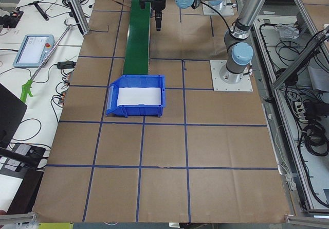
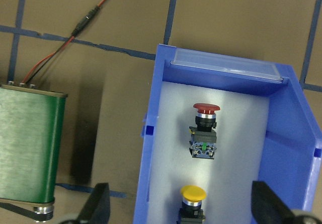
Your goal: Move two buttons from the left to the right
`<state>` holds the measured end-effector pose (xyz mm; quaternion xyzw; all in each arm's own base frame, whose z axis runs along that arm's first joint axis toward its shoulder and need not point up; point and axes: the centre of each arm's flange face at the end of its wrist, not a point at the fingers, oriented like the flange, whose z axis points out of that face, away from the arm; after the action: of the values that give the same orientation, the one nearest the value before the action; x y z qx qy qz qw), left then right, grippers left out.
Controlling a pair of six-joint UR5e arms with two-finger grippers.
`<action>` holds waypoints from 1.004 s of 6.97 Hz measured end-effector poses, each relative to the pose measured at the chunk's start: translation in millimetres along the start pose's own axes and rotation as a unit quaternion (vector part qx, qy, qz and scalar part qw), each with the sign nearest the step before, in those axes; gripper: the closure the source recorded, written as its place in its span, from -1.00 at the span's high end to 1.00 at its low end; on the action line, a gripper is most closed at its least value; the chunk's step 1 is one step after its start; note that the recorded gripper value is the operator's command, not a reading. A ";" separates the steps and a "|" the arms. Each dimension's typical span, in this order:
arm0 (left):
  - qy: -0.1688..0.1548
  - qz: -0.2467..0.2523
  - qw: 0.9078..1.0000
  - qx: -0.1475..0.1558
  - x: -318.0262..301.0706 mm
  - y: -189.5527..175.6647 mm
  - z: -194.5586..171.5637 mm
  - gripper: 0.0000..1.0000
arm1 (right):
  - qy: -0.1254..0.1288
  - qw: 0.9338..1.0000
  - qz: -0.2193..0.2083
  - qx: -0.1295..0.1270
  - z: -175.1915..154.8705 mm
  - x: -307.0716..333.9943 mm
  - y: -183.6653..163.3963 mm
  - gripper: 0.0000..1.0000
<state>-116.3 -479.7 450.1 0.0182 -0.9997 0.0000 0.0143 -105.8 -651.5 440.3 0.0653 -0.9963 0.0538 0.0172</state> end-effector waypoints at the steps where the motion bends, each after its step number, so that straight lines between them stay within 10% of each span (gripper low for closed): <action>1: 0.000 0.000 1.000 0.000 0.0 0.0 0.1 1.00 | -0.006 0.999 0.045 -0.007 -24.3 -33.6 10.2 0.99; 7: -0.001 0.000 1.000 0.001 -0.3 0.0 -1.2 1.00 | -0.014 0.991 0.129 -0.018 -88.1 -226.2 130.3 0.99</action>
<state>-116.0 -479.7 451.4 0.0181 -0.9998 0.0012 0.0128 103.5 -484.4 504.8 -0.0636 -0.9973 0.0370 -0.0024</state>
